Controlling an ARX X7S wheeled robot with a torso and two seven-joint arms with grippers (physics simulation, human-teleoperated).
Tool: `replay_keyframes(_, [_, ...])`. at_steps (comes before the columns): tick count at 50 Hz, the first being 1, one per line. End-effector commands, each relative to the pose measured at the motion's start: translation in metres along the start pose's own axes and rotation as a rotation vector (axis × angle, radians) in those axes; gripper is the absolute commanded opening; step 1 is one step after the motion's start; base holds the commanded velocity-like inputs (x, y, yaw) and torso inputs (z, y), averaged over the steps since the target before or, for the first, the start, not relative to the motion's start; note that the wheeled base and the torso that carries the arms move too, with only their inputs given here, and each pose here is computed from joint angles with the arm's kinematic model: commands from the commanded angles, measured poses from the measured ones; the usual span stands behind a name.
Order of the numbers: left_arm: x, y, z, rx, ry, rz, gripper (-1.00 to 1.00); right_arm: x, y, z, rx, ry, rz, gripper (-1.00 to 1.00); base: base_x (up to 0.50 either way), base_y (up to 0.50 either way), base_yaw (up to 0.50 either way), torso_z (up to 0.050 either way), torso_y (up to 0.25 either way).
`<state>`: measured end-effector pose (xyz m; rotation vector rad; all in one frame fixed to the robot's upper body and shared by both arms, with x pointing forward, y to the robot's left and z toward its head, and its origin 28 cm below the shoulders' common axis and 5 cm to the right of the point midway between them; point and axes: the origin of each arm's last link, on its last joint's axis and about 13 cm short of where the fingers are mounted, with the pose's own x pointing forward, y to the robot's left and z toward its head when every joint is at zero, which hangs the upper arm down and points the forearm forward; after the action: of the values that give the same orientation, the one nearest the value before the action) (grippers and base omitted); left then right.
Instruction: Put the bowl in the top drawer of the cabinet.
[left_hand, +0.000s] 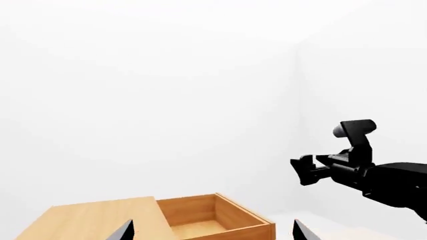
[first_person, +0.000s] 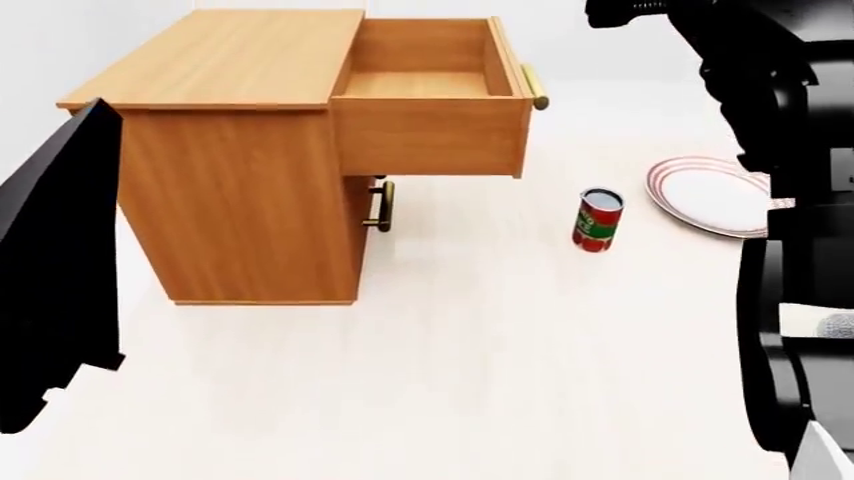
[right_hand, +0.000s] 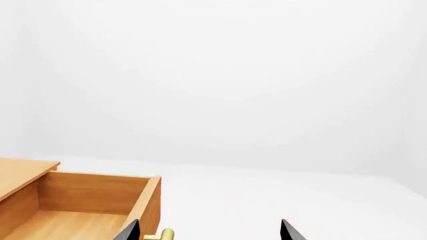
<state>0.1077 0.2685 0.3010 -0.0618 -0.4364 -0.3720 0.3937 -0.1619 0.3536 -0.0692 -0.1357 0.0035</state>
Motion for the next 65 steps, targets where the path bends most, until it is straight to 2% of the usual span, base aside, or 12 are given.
replay_keyframes(1, [-0.001,-0.001,0.002,0.003,-0.005,-0.008,1.00,0.007,-0.002,0.006,-0.016,0.020,-0.002,1.00,0.22,0.00,0.00,0.000,0.000])
replay_keyframes(51, [0.001,-0.001,0.004,0.004,-0.016,-0.022,1.00,0.011,-0.005,0.011,-0.022,0.033,0.000,1.00,0.22,0.00,0.00,0.000,0.001])
replay_keyframes(58, [-0.002,-0.002,0.005,0.003,-0.020,-0.020,1.00,0.003,-0.015,0.013,-0.018,0.048,-0.018,1.00,0.00,0.00,0.00,0.000,0.001])
replay_keyframes(65, [-0.007,-0.001,0.003,-0.004,-0.020,-0.003,1.00,-0.014,-0.034,0.006,-0.032,0.082,-0.080,1.00,0.00,0.00,0.00,0.000,0.000])
